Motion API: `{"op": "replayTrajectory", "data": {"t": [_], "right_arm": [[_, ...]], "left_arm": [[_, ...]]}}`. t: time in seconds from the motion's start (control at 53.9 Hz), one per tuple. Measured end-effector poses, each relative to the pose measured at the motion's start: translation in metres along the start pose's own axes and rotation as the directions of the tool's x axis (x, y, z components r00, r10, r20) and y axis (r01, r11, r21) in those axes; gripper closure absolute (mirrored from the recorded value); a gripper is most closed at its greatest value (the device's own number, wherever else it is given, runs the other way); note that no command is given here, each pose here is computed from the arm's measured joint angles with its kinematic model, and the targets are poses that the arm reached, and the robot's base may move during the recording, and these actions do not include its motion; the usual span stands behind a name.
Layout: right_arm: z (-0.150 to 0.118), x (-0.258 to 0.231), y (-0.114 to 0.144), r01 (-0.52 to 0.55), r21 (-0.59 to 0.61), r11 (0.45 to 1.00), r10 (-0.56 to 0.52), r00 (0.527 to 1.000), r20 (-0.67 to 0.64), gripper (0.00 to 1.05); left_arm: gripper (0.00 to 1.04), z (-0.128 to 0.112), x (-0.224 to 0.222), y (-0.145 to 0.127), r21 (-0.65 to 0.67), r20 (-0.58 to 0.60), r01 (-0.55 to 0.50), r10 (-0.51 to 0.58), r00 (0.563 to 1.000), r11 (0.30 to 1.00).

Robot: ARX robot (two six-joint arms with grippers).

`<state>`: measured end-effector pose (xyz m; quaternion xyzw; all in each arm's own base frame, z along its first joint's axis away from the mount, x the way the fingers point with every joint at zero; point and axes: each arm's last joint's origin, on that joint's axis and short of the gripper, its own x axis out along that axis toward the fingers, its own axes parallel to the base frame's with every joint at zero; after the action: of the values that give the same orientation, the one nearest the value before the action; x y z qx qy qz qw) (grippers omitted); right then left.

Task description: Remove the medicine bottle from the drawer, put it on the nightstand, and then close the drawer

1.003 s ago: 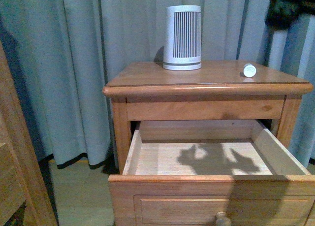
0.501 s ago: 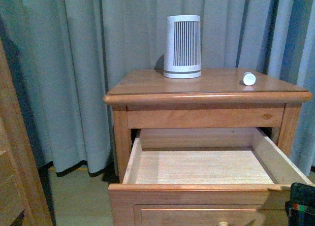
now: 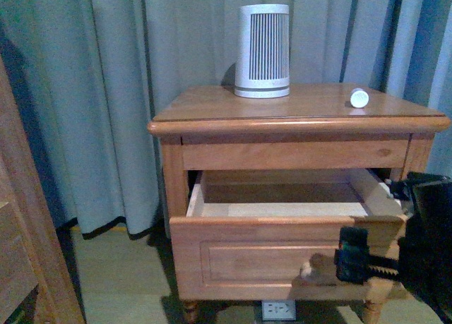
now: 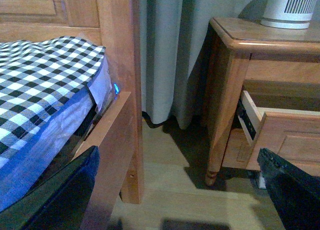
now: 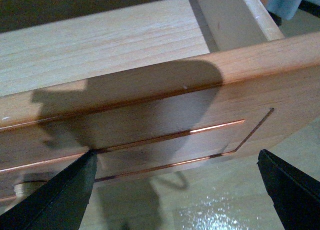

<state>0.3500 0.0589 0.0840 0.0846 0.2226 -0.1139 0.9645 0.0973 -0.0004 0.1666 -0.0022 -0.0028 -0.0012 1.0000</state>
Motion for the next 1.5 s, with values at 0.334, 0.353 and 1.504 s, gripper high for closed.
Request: {"op": "replayTrajectory", "data": {"t": [0.334, 0.353, 1.504], "right_arm": [[0.048, 0.098, 0.014, 0.034, -0.006, 0.999, -0.034, 0.998, 0.054, 0.07], [0.051, 0.103, 0.015, 0.039, -0.004, 0.999, -0.039, 0.998, 0.059, 0.07], [0.025, -0.222, -0.083, 0.211, -0.061, 0.976, -0.177, 0.920, 0.349, 0.07]], "left_arm": [[0.07, 0.000, 0.000, 0.000, 0.000, 0.000, 0.000, 0.000, 1.000, 1.000], [0.07, 0.000, 0.000, 0.000, 0.000, 0.000, 0.000, 0.000, 1.000, 1.000], [0.07, 0.000, 0.000, 0.000, 0.000, 0.000, 0.000, 0.000, 1.000, 1.000]]}}
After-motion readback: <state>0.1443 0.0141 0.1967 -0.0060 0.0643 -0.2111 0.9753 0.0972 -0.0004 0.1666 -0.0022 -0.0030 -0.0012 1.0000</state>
